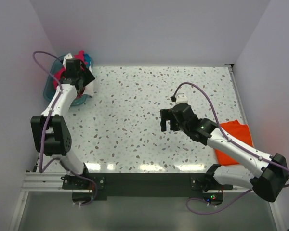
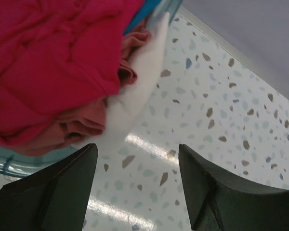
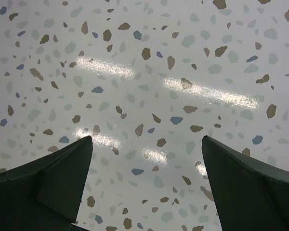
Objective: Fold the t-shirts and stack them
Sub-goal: Grab the tshirt from the pile
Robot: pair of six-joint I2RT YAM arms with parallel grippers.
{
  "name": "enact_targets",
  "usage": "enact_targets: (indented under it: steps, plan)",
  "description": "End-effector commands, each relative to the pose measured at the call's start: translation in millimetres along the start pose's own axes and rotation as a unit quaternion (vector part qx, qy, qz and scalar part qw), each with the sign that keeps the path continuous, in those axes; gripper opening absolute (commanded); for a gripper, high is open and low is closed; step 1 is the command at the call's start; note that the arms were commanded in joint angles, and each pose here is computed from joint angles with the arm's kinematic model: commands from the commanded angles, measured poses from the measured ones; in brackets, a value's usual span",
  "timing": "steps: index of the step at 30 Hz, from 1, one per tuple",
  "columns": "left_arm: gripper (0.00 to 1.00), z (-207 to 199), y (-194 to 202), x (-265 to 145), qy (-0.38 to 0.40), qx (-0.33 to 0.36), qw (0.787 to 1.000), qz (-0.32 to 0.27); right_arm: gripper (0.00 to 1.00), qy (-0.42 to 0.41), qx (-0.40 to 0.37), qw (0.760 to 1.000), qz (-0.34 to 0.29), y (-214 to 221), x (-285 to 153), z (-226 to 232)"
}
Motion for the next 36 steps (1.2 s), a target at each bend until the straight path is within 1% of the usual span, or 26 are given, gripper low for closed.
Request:
enact_targets:
  steps: [1, 3, 5, 6, 10, 13, 14, 15, 17, 18, 19, 20, 21, 22, 23, 25, 28, 31, 32, 36]
  plan:
    - [0.73, 27.9, -34.1, 27.6, -0.085, -0.033, 0.995, -0.034, 0.99, -0.015, -0.003, 1.000, -0.010, -8.0, -8.7, 1.5]
    - [0.73, 42.9, -45.4, 45.4, -0.110, -0.047, 0.992, -0.041, 0.99, -0.018, -0.004, 1.000, -0.010, -7.6, -9.4, 1.3]
    - [0.73, 59.0, -48.1, 60.1, -0.133, -0.057, 0.989, -0.031, 0.99, -0.019, -0.004, 1.000, -0.010, -7.6, -8.6, 1.3]
    - [0.73, 61.5, -52.8, 63.1, -0.135, -0.062, 0.988, -0.035, 0.99, -0.020, -0.006, 1.000, -0.009, -7.2, -8.4, 1.7]
    - [0.73, 77.5, -53.2, 77.0, -0.147, -0.073, 0.986, -0.030, 0.99, -0.019, -0.009, 1.000, -0.004, -5.6, -5.3, 2.1]
    - [0.71, 84.7, -47.5, 87.8, -0.155, -0.075, 0.985, -0.015, 0.99, -0.018, -0.010, 1.000, 0.000, -4.8, -2.7, 2.9]
    - [0.68, 86.8, -44.3, 91.1, -0.158, -0.074, 0.985, -0.010, 0.99, -0.020, -0.011, 1.000, 0.001, -5.1, -2.6, 3.9]
    - [0.62, 88.7, -41.5, 92.8, -0.157, -0.077, 0.985, -0.006, 0.99, -0.019, -0.010, 1.000, 0.001, -5.6, -1.9, 4.0]
    - [0.54, 91.4, -41.7, 95.0, -0.153, -0.080, 0.985, -0.008, 0.99, -0.019, -0.011, 1.000, 0.005, -5.5, -0.9, 4.3]
    - [0.42, 91.5, -43.2, 94.8, -0.148, -0.081, 0.986, -0.008, 0.99, -0.018, -0.011, 1.000, 0.006, -5.0, -0.7, 4.5]
    - [0.34, 91.5, -44.9, 94.7, -0.144, -0.083, 0.986, -0.009, 0.99, -0.017, -0.012, 1.000, 0.007, -5.0, -0.6, 4.3]
    - [0.26, 89.6, -49.6, 91.1, -0.136, -0.083, 0.987, -0.015, 0.99, -0.015, -0.013, 1.000, 0.008, -4.8, -0.2, 3.8]
    - [0.12, 87.8, -57.6, 87.7, -0.129, -0.081, 0.988, -0.025, 0.99, -0.015, -0.013, 1.000, 0.007, -4.9, -0.2, 4.1]
    - [0.07, 85.4, -63.4, 83.4, -0.123, -0.078, 0.989, -0.031, 0.99, -0.014, -0.012, 1.000, 0.007, -5.8, -0.1, 4.6]
    - [0.00, 79.0, -78.2, 73.7, -0.107, -0.071, 0.990, -0.050, 0.99, -0.012, -0.013, 1.000, 0.007, -6.1, 0.5, 4.1]
    - [0.00, 72.7, -92.9, 62.4, -0.094, -0.066, 0.991, -0.065, 0.99, -0.013, -0.014, 1.000, 0.003, -9.5, -0.7, 5.7]
    - [0.00, 53.2, -129.7, 25.8, -0.048, -0.055, 0.991, -0.112, 0.99, -0.013, -0.012, 1.000, -0.006, -15.4, -0.2, 8.3]
    - [0.00, 33.5, -156.2, -7.5, 0.004, -0.037, 0.988, -0.149, 0.99, -0.015, -0.012, 1.000, -0.016, -22.2, -0.5, 11.1]
    - [0.00, 20.1, -168.5, -29.3, 0.032, -0.023, 0.985, -0.171, 0.99, -0.014, -0.011, 1.000, -0.017, -23.9, 0.0, 12.1]
    - [0.00, -23.8, -181.9, -90.6, 0.091, 0.024, 0.972, -0.217, 0.99, -0.019, -0.004, 0.999, -0.038, -37.7, -3.4, 17.6]
Point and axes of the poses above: each gripper's point midway between its finger pads, its own x axis out along the fingers, its own z axis along the line the jaws close on, y = z × x, the point moved 10 cm from there along -x, back along the fingers, and after that the axes turned 3 degrees about x, right-handed, at the moved point
